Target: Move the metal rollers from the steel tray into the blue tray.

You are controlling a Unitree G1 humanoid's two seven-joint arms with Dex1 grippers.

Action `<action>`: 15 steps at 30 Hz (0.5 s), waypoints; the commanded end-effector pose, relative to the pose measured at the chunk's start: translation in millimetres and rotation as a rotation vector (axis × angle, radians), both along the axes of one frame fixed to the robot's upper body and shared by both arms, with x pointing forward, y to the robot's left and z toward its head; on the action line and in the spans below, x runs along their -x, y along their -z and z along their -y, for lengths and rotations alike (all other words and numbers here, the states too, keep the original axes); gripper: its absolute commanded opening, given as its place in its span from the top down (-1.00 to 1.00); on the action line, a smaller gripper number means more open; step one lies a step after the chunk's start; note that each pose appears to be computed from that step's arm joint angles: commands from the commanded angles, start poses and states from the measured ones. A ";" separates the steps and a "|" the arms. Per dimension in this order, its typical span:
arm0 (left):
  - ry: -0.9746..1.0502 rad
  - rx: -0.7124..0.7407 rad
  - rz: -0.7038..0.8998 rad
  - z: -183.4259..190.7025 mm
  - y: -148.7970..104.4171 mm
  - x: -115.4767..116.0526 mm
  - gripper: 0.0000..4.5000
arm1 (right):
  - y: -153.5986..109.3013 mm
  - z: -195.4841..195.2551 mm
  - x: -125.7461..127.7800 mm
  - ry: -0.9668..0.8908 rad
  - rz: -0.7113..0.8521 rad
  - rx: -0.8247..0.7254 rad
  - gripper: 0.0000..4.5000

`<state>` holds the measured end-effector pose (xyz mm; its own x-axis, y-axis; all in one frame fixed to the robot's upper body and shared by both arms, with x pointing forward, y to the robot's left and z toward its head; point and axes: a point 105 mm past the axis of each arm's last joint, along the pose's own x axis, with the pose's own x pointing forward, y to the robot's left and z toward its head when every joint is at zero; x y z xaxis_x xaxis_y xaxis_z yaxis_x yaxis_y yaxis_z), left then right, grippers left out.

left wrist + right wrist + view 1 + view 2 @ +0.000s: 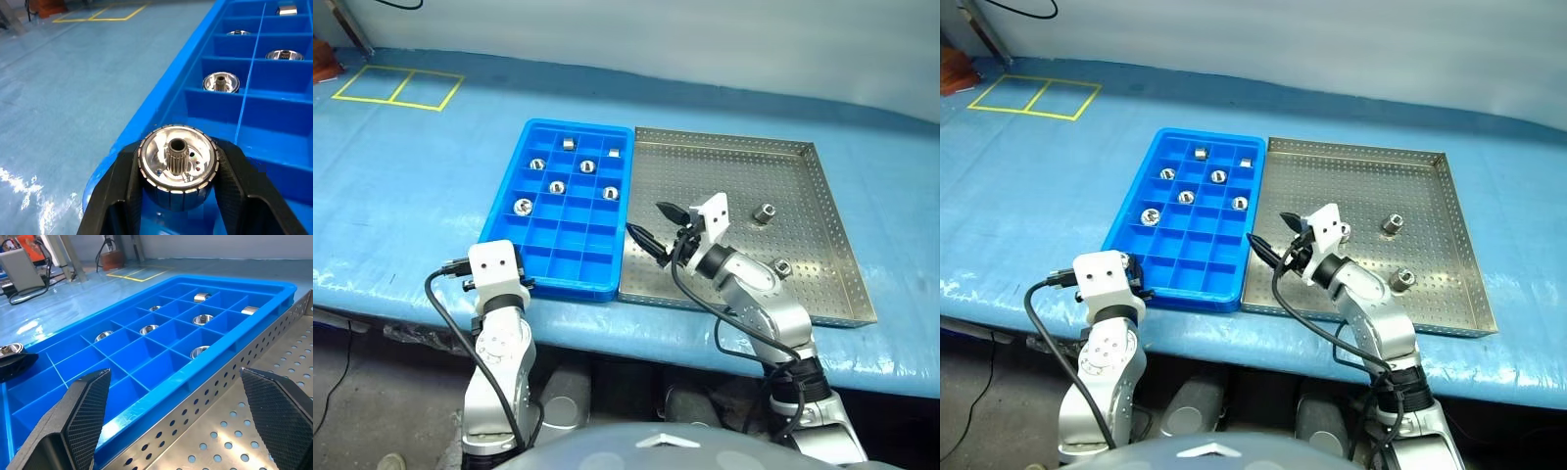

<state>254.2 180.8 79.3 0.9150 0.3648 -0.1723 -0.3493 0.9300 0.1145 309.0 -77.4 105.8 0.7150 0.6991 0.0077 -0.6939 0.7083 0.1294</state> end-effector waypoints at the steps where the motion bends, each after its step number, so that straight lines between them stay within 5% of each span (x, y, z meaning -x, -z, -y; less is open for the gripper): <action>1: -0.039 0.066 -0.023 3.6 5.3 -2.3 -0.19 | -9.7 0.4 0.2 0.000 0.033 -0.009 -1.00; 4: 0.037 0.079 0.046 10.3 -8.2 -16.5 -0.62 | -11.6 5.2 0.2 0.021 0.042 -0.005 -1.00; 12: 0.561 0.112 0.319 77.5 -70.4 -62.5 -0.62 | -17.7 24.8 5.5 0.129 0.070 -0.005 -1.00; 15: 0.690 0.114 0.341 90.9 -76.0 -75.6 -0.62 | -18.6 36.6 11.3 0.189 0.069 -0.011 -1.00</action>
<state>327.3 98.2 154.3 0.9592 -0.2458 0.1395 0.2472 0.9689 0.0077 300.4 -104.6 109.1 0.8106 0.5852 0.0218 -0.5831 0.8032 0.1215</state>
